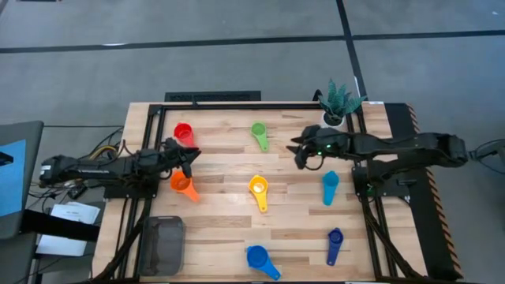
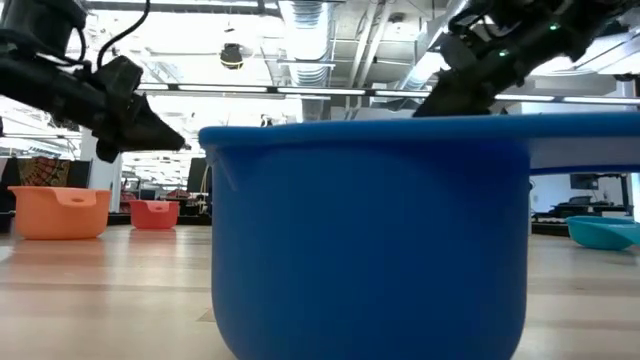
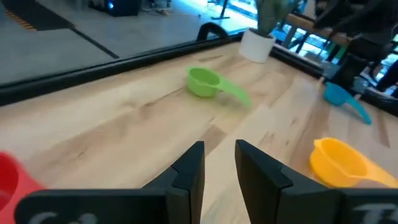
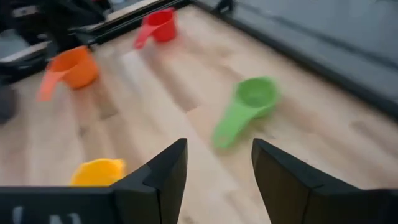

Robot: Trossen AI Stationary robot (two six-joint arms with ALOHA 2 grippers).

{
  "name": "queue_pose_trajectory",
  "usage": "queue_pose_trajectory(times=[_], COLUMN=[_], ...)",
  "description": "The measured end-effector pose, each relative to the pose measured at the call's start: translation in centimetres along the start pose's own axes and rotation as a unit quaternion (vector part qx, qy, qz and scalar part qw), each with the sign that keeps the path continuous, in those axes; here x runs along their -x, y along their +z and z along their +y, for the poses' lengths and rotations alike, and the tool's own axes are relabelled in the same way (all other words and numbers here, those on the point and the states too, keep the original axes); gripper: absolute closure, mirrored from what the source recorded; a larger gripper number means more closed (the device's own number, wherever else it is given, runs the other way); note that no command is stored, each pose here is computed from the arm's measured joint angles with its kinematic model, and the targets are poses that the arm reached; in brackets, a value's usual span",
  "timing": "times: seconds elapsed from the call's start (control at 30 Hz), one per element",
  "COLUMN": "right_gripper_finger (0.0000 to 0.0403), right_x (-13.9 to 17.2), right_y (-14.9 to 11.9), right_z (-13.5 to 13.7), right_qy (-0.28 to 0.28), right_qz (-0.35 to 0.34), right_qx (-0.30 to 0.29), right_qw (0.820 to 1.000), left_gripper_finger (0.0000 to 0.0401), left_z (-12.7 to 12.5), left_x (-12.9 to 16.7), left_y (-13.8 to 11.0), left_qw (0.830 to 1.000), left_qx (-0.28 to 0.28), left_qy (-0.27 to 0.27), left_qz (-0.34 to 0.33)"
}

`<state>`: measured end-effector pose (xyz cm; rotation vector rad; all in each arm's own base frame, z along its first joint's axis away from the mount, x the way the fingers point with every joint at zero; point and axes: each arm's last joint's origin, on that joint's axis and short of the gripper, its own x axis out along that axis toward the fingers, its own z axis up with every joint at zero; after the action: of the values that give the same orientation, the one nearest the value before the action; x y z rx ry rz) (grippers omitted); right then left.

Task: Nest measuring cups in basket
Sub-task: Move the orange measuring cup to the center

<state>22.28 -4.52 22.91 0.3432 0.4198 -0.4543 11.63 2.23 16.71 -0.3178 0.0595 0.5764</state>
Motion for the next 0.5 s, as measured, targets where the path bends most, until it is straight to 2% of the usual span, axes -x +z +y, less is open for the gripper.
queue_pose_trajectory(times=[0.17, 0.33, 0.5], right_gripper_finger=[0.0207, 0.0212, 0.0216], right_x=[-2.4, -4.8, -6.9], right_y=[-0.2, 0.5, 1.6], right_z=[1.6, 3.0, 3.9], right_qy=[0.014, 0.015, 0.014], right_qz=[0.041, 0.059, 0.052], right_qx=[0.009, 0.017, 0.005], right_qw=[0.999, 0.998, 0.999], left_gripper_finger=[0.0323, 0.0323, 0.0323], left_z=[-0.5, -0.4, -0.3], left_x=[-0.8, -1.5, -1.7], left_y=[0.4, 1.7, 4.2], left_qw=[0.999, 0.99, 0.981], left_qx=[-0.022, -0.002, 0.01], left_qy=[0.021, 0.143, 0.191], left_qz=[0.027, -0.003, 0.011])
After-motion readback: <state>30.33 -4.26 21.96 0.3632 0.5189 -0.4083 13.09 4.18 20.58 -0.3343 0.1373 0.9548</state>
